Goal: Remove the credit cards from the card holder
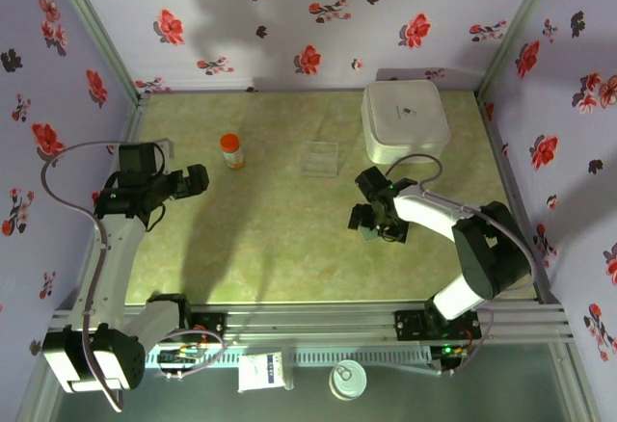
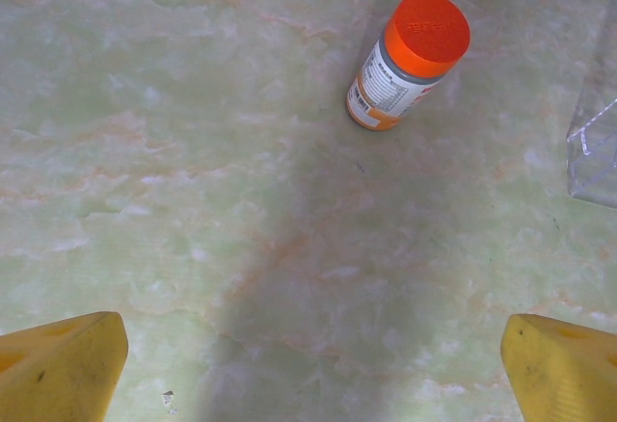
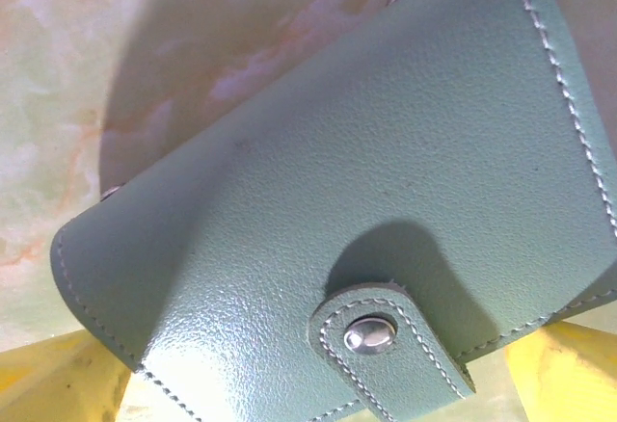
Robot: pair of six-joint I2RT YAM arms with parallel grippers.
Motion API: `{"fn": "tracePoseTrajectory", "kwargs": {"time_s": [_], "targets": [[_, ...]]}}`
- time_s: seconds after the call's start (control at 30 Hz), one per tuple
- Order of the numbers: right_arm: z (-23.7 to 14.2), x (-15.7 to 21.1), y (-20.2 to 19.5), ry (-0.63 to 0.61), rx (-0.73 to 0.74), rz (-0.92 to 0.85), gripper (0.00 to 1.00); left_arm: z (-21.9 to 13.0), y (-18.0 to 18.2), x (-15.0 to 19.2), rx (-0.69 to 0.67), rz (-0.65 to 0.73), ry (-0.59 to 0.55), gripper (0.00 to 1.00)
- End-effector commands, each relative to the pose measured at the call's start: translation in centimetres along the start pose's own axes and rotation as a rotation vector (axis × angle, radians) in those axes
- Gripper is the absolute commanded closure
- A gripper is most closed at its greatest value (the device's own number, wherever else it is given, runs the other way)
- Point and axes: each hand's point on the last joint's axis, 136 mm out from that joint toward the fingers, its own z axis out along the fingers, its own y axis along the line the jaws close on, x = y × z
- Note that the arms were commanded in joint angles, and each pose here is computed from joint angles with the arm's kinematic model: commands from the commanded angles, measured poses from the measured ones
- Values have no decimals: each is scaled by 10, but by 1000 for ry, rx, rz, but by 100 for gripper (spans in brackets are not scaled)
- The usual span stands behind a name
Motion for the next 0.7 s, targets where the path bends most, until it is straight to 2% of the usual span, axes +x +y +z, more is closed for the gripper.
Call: {"fn": "tracePoseTrajectory", "kwargs": {"time_s": [0.0, 0.37, 0.5, 0.67], "targets": [[-1, -15, 13, -18, -29, -16, 1, -1, -1, 4, 7, 5, 6, 0], [-6, -33, 26, -32, -94, 4, 1, -1, 2, 5, -10, 8, 8, 0], [-8, -33, 28, -48, -140, 123, 1, -1, 3, 4, -13, 4, 6, 0], [0, -37, 21, -20, -101, 312, 1, -2, 5, 4, -15, 3, 2, 0]]}}
